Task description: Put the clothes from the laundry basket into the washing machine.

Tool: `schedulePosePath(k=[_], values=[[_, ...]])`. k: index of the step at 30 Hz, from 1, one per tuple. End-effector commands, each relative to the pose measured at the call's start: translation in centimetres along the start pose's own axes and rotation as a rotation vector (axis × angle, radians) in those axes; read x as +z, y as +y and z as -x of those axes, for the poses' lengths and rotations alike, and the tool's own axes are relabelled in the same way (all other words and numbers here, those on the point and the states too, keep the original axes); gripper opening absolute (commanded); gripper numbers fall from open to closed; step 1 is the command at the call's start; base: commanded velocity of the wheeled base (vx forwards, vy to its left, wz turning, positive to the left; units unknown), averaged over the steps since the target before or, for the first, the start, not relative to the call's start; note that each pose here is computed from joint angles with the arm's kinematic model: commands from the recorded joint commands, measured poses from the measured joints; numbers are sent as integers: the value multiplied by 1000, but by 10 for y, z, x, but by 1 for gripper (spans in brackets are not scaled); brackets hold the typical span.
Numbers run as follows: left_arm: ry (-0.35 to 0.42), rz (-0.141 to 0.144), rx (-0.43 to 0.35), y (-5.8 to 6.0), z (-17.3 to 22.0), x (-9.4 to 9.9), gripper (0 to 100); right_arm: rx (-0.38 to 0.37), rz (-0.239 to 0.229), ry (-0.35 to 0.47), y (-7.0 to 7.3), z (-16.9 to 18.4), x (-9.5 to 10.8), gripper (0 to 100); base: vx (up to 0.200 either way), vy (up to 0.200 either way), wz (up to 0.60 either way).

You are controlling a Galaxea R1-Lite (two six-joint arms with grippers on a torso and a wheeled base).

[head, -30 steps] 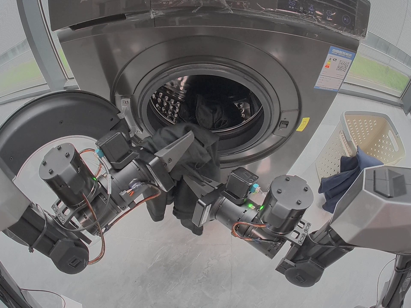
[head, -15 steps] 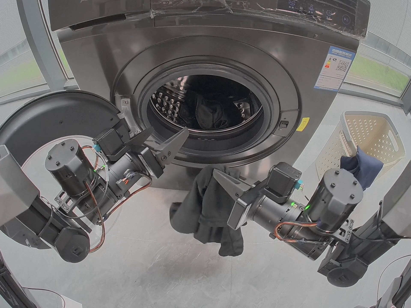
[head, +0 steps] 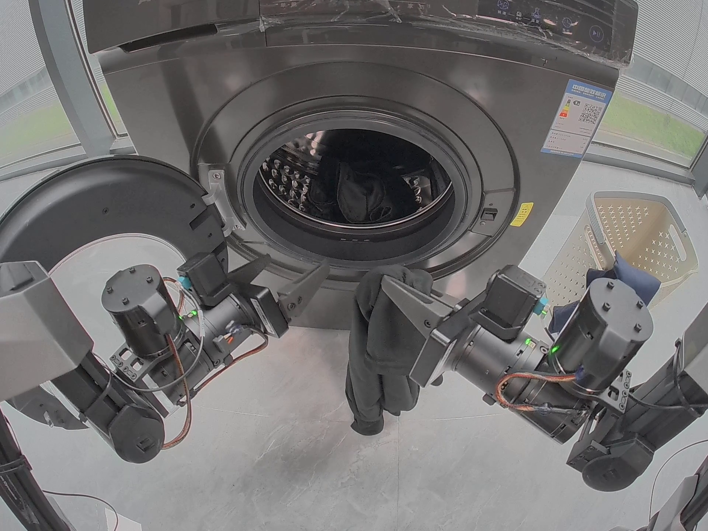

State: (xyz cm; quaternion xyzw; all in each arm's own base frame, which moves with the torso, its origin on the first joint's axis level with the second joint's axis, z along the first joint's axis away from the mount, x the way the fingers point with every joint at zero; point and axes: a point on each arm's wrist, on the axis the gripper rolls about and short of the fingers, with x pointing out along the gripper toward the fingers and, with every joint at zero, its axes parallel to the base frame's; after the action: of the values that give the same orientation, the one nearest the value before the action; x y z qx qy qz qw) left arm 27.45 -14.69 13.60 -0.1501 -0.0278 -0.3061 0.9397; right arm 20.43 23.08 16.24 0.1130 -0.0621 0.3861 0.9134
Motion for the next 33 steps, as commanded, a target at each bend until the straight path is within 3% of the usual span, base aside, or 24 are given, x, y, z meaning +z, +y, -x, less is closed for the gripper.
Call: schedulePosePath(k=[1, 9, 14, 19, 23, 28, 33], values=[[87, 4, 27, 9, -1, -26, 100, 14, -5, -8, 4, 10, 7, 0, 0, 0, 0], [137, 9, 35, 12, -4, -42, 100, 18, -6, -16, 5, 22, 15, 0, 0, 0, 0], [195, 8, 53, 20, -8, -63, 100, 21, -6, -1, 6, 26, 13, 0, 0, 0, 0], [254, -29, 86, 39, -16, -89, 100, 45, -10, 1, 12, 27, 13, 0, 0, 0, 0], [279, -35, 86, 43, -19, -101, 100, 48, -11, -3, 13, 28, 15, 0, 0, 0, 0], [310, -47, 55, 39, -17, -108, 100, 45, -11, -13, 11, 29, 18, 0, 0, 0, 0], [339, -43, 13, 26, -18, -119, 100, 52, -11, -18, 12, 28, 19, 0, 0, 0, 0]])
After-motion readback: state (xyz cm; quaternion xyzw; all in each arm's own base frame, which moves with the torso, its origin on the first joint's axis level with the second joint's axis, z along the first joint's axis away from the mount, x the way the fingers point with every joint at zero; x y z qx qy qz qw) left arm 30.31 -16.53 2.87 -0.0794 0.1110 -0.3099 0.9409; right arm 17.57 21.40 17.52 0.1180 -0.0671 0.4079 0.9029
